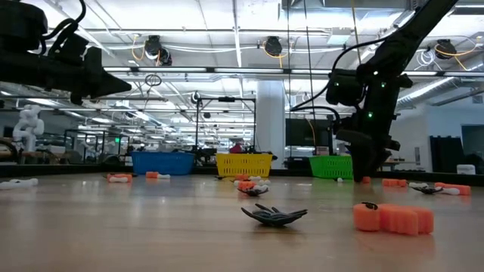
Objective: Sort Halloween decoration
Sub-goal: Put the orange skeleton toy into the yellow bin
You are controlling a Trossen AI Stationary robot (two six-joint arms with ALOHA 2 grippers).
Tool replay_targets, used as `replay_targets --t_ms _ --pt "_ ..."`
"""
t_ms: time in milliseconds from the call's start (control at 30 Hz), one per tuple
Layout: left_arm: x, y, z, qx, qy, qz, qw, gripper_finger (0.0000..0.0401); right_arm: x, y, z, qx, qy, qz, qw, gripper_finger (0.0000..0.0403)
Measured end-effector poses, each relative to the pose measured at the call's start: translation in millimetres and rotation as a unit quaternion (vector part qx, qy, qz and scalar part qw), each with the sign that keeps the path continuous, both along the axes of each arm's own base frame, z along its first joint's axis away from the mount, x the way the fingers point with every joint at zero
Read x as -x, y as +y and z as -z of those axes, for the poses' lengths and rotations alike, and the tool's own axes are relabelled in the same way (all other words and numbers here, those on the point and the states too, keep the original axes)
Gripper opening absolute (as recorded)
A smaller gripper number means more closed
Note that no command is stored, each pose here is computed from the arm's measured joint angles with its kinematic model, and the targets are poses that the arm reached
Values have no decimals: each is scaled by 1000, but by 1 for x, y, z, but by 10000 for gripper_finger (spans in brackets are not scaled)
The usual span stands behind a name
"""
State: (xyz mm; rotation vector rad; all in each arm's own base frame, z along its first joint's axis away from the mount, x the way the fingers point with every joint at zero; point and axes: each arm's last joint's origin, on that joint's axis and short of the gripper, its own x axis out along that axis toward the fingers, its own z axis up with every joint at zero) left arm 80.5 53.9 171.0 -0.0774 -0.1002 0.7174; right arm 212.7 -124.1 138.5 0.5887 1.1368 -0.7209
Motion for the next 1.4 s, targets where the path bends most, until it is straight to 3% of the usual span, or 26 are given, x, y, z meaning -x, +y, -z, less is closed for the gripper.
replay_targets --t_ms 333,500,700,967,1133,1400 --pt "0 0 0 0 -1 0 1000 2 -4 4 -3 6 4 -29 1000 31" --pt "0 0 0 0 -1 0 1000 2 -17 15 -16 -13 19 -64 998 32" --pt "0 0 0 0 -1 0 1000 2 -41 27 -43 8 -13 -101 995 35" --pt "0 0 0 0 0 0 1000 2 -79 35 -67 80 -163 -140 973 33" --pt "0 0 0 0 -1 1 1000 2 -101 30 -67 117 -234 -147 954 32" --pt "0 0 0 0 0 1 1000 2 -154 -1 -79 170 -214 -201 941 32"
